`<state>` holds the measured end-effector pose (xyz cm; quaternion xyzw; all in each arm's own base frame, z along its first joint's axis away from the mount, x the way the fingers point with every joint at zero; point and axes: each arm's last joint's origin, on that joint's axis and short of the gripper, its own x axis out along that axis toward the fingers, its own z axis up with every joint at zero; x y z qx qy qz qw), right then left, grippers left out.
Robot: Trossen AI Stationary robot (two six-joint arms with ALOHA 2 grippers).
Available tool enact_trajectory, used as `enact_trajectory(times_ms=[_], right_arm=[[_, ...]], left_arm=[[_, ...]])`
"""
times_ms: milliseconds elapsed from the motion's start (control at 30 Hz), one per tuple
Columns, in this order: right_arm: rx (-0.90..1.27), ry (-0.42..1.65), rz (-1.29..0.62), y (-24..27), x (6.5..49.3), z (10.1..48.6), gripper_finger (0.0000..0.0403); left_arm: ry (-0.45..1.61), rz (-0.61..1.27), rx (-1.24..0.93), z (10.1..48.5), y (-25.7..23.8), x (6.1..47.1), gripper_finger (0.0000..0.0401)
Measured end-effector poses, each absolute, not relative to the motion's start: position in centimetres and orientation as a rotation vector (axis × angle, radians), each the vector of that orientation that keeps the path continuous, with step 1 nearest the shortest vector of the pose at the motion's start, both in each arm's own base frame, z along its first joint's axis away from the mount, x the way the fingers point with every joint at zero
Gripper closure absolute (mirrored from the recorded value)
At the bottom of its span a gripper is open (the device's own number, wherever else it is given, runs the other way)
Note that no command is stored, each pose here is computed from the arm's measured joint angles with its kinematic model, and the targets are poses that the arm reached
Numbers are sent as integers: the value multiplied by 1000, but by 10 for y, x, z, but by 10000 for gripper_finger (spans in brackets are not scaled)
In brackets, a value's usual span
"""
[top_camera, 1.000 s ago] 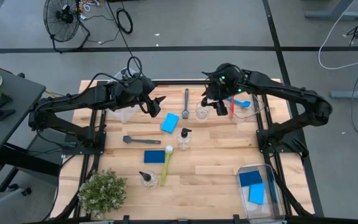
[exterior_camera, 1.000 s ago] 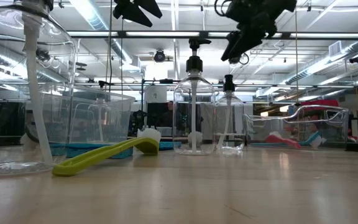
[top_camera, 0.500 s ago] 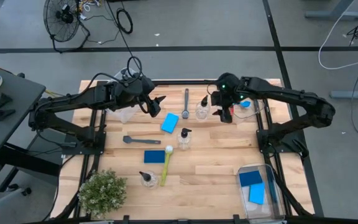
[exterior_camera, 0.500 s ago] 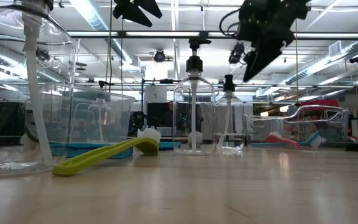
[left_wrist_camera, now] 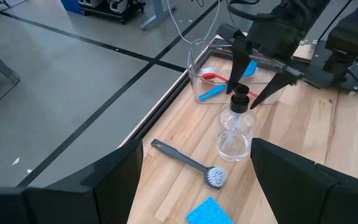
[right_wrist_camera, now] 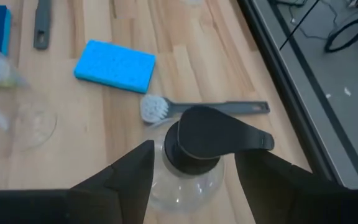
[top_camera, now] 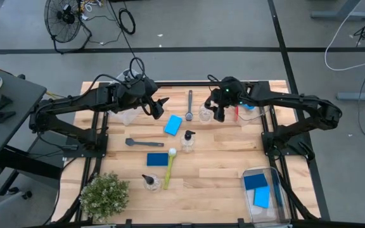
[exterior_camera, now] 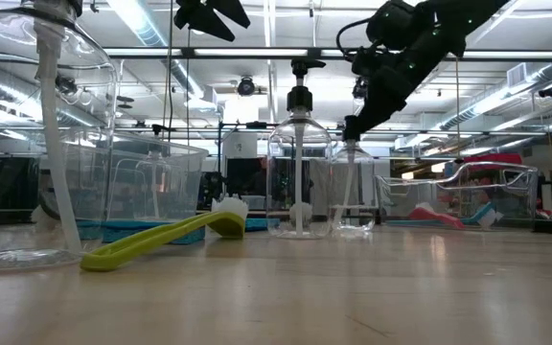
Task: Pick & Place Kitchen Sink Supplies
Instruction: Put the transparent bottle spray into the transparent container
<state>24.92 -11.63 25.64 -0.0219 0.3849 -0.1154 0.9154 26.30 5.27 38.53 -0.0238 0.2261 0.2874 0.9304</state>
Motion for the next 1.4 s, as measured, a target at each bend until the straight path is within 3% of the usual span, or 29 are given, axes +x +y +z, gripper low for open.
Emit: enact_trajectory(times_ms=[500, 867, 1033, 1400], right_arm=[[43, 619, -310, -117, 251, 231, 179], [54, 628, -329, -117, 250, 229, 270], [55, 627, -328, -117, 250, 229, 273], [-2, 445, -331, -111, 249, 277, 273]], left_arm=[[461, 604, -45, 385, 53, 263, 96], [461, 604, -45, 386, 53, 263, 96], [460, 604, -45, 386, 53, 263, 96], [432, 691, -16, 394, 57, 252, 96]])
